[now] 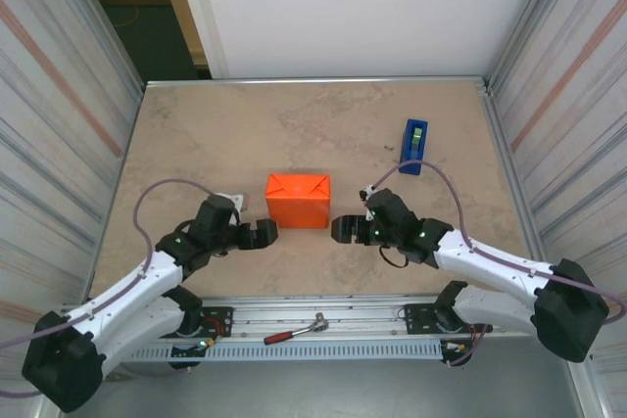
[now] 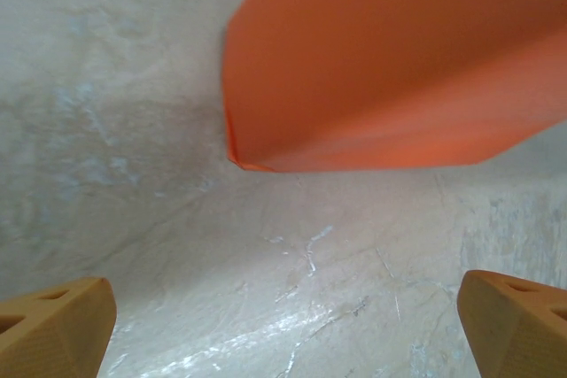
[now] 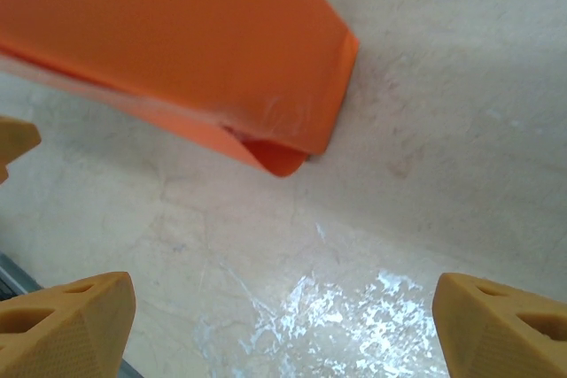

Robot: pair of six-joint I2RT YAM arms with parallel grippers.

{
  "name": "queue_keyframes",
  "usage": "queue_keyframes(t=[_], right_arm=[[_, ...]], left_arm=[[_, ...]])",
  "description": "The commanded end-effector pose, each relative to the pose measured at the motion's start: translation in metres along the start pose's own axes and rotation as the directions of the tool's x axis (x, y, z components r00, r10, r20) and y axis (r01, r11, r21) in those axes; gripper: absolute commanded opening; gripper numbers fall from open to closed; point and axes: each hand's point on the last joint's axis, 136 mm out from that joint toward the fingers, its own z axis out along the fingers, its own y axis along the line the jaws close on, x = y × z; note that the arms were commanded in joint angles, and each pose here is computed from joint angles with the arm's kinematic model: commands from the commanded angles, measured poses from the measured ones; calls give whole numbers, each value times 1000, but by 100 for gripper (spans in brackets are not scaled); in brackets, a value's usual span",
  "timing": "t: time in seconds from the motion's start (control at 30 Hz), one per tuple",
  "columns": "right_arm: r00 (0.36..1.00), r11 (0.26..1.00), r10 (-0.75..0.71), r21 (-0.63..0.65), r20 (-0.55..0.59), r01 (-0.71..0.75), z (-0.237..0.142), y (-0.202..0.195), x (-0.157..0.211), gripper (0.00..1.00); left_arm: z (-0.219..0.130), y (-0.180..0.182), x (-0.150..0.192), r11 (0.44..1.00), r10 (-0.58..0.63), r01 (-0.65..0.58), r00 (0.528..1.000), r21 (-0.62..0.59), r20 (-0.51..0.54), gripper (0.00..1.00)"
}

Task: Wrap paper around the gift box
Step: Lay the gift box flat at the top-center of the table.

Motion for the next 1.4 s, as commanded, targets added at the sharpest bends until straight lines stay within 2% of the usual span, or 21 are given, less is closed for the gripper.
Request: queue_keyframes(t=[0.0, 0.13, 0.3, 0.9, 1.17, 1.27, 1.33, 1.37], right_arm=[[998, 1000, 7, -4, 55, -7, 7, 8, -9, 86], [997, 1000, -1, 4, 75, 1, 21, 17, -22, 86], [993, 999, 8, 39, 118, -12, 35, 20, -49, 85], [970, 985, 151, 57, 189, -164, 71, -10, -161, 81], [962, 980, 151, 94, 227, -176, 45, -33, -179, 85], [963, 977, 116, 149, 245, -155, 25, -45, -183, 89], [959, 963, 108, 213, 263, -167, 10, -62, -188, 99], [957, 954, 105, 246, 272, -174, 2, -71, -191, 99]], left_arm=[[7, -1, -10, 1000, -19, 20, 998, -17, 66, 99], [13, -1, -14, 999, -10, 12, 997, -36, 73, 99], [15, 1, -32, 997, 15, -5, 991, -74, 133, 99], [68, 6, -165, 997, 35, -24, 988, -68, 153, 99], [57, 12, -199, 995, 54, -37, 980, -92, 190, 99], [41, 14, -211, 991, 84, -58, 971, -124, 223, 99], [27, 17, -219, 984, 120, -83, 963, -157, 240, 99], [18, 20, -224, 978, 142, -96, 957, -185, 252, 99]])
